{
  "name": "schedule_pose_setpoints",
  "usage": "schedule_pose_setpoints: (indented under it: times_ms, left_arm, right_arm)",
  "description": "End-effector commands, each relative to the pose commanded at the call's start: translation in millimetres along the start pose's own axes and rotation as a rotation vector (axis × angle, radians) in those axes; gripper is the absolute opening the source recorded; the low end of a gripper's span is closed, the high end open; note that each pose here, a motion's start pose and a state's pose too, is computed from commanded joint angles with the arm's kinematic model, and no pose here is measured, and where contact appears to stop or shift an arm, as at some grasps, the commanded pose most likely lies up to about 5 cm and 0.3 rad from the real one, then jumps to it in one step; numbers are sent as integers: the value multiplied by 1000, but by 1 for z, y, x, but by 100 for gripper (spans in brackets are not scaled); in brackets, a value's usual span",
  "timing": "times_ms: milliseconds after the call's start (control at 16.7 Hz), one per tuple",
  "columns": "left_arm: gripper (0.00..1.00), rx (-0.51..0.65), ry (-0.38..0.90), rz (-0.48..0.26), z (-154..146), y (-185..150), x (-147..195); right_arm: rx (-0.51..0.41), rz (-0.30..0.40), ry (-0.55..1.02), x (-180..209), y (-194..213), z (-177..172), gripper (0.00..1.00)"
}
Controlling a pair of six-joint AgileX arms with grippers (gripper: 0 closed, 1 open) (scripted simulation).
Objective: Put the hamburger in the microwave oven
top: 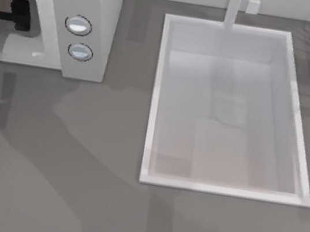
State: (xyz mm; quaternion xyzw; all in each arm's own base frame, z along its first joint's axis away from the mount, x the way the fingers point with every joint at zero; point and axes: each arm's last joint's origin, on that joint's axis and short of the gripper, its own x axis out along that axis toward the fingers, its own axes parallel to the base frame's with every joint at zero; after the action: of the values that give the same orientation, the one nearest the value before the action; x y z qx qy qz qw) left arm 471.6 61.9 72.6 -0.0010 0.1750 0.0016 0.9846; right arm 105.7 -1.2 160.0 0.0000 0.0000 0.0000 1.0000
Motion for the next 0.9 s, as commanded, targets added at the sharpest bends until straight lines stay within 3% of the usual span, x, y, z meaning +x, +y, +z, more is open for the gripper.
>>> schedule_pose_setpoints:
  times_ms: [240, 900]
  left_arm:
    - [100, 13, -60, 16, 9, 9, -22]
    - [100, 5, 1, 3, -60, 6, -164]
  right_arm:
    - [0, 0, 0, 0, 0, 0, 100]
    - [0, 0, 0, 0, 0, 0, 100]
